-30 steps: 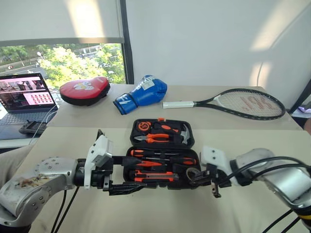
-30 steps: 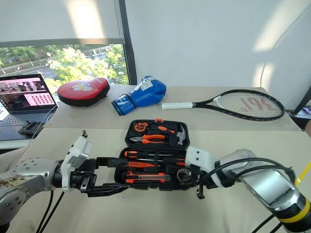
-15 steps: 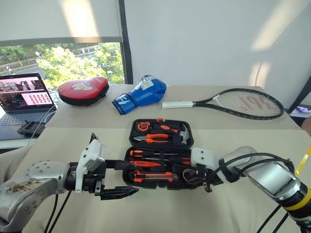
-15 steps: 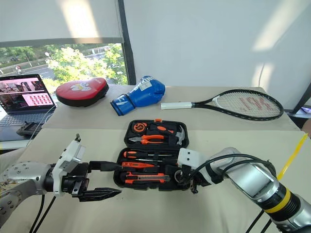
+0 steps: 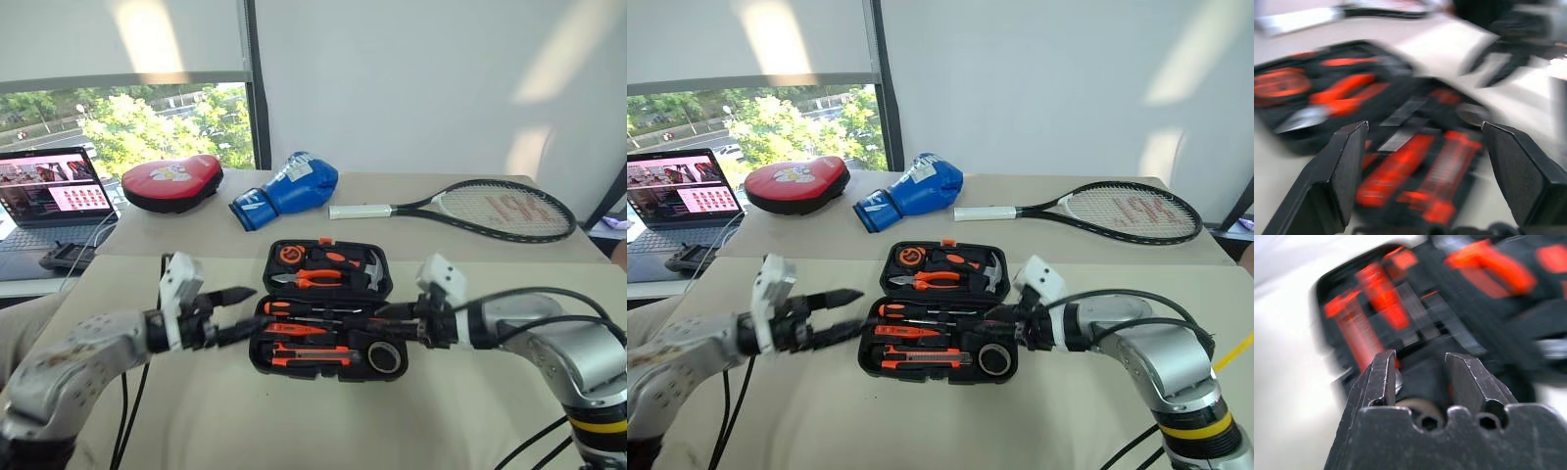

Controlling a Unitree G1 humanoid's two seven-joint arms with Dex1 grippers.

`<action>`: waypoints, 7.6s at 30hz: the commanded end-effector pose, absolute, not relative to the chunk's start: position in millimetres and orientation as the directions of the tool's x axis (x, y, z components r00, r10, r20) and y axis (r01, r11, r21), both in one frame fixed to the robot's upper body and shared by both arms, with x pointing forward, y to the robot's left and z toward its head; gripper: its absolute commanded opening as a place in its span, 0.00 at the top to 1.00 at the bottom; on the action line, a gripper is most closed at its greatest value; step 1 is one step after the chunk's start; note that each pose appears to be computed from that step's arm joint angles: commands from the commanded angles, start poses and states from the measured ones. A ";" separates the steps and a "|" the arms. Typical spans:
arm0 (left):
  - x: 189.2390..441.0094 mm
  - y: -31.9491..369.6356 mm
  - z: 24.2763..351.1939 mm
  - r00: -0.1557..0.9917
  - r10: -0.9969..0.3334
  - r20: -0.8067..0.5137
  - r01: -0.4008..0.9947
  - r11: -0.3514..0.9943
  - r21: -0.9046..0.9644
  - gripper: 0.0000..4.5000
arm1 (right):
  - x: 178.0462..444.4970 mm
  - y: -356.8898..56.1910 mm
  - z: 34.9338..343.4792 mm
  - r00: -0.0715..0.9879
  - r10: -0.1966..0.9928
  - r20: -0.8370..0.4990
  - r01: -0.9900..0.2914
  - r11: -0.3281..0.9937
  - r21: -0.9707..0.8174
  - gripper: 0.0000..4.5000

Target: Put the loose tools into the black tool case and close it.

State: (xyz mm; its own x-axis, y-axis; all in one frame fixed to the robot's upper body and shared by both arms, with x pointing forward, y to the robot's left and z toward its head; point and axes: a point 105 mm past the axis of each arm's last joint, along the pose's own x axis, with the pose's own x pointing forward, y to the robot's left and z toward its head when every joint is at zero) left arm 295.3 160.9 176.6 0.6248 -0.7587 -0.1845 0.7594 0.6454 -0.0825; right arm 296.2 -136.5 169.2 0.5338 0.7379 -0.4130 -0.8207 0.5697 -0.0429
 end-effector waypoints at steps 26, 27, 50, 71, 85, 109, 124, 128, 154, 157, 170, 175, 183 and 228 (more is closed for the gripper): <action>417.9 155.7 142.6 0.772 -0.467 -0.431 0.413 0.884 -0.218 0.82 | 420.9 -161.0 154.5 0.713 0.516 -0.476 -0.560 0.826 0.056 0.68; 417.3 153.2 143.7 0.770 -0.481 -0.420 0.424 0.877 -0.228 0.92 | 420.3 -159.7 154.8 0.708 0.522 -0.476 -0.567 0.822 0.057 0.78; 347.3 120.6 215.4 0.559 -0.825 0.083 0.687 0.517 0.510 1.00 | 346.1 -139.0 214.0 0.747 0.663 0.054 -0.551 0.662 -0.508 1.00; 279.3 224.3 156.3 0.543 -0.809 -0.226 0.839 0.529 0.125 0.19 | 199.6 -184.4 151.6 0.576 0.683 -0.449 -0.816 0.445 -0.369 0.32; 220.8 204.5 193.6 0.269 -0.918 -0.291 0.946 0.308 -0.096 0.90 | 199.4 -104.8 106.2 0.217 0.767 -0.604 -0.976 0.176 -0.127 1.00; 233.2 169.3 199.9 0.312 -0.919 -0.240 0.950 0.307 0.058 0.32 | 316.5 -139.3 156.5 0.574 0.678 -0.459 -0.816 0.519 -0.255 1.00; 299.2 107.4 133.8 0.193 -0.917 -0.350 0.981 0.179 0.072 0.00 | 274.9 -95.2 133.2 0.716 0.614 -0.332 -0.674 0.732 -0.101 0.39; 297.9 111.5 112.9 0.128 -0.899 -0.418 0.992 0.119 0.048 0.00 | 278.7 -90.0 127.1 0.747 0.579 -0.328 -0.636 0.766 -0.094 0.39; 293.3 122.4 118.0 0.139 -0.899 -0.414 0.990 0.129 0.052 0.00 | 292.7 -65.1 112.5 0.755 0.568 -0.328 -0.602 0.798 -0.004 0.39; 292.5 122.8 118.0 0.141 -0.899 -0.414 0.990 0.131 0.053 0.00 | 294.1 -64.8 112.6 0.757 0.567 -0.325 -0.601 0.799 -0.005 0.39; 293.3 123.2 117.9 0.154 -0.899 -0.411 0.988 0.143 0.058 0.00 | 293.3 -63.0 116.7 0.754 0.576 -0.315 -0.612 0.791 -0.018 0.73; 294.4 123.2 116.6 0.158 -0.897 -0.413 0.987 0.148 0.058 0.00 | 289.4 -64.6 127.5 0.753 0.587 -0.299 -0.629 0.774 -0.065 0.73; 291.8 118.6 113.5 0.148 -0.898 -0.414 0.989 0.138 0.055 0.00 | 301.0 -50.5 145.3 0.723 0.629 -0.286 -0.678 0.725 -0.117 0.73; 262.3 147.1 165.2 0.411 -0.908 -0.078 0.911 0.413 -0.006 0.00 | 248.0 -137.2 176.8 0.647 0.750 -0.135 -0.759 0.616 -0.214 0.59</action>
State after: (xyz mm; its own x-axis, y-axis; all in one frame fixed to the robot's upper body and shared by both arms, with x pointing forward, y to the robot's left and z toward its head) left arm 269.6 145.4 145.0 0.4040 -0.9062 -0.1247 0.9101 0.4119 -0.0449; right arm 259.4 -134.7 153.1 0.6540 0.7248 -0.2166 -0.7559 0.6379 -0.1476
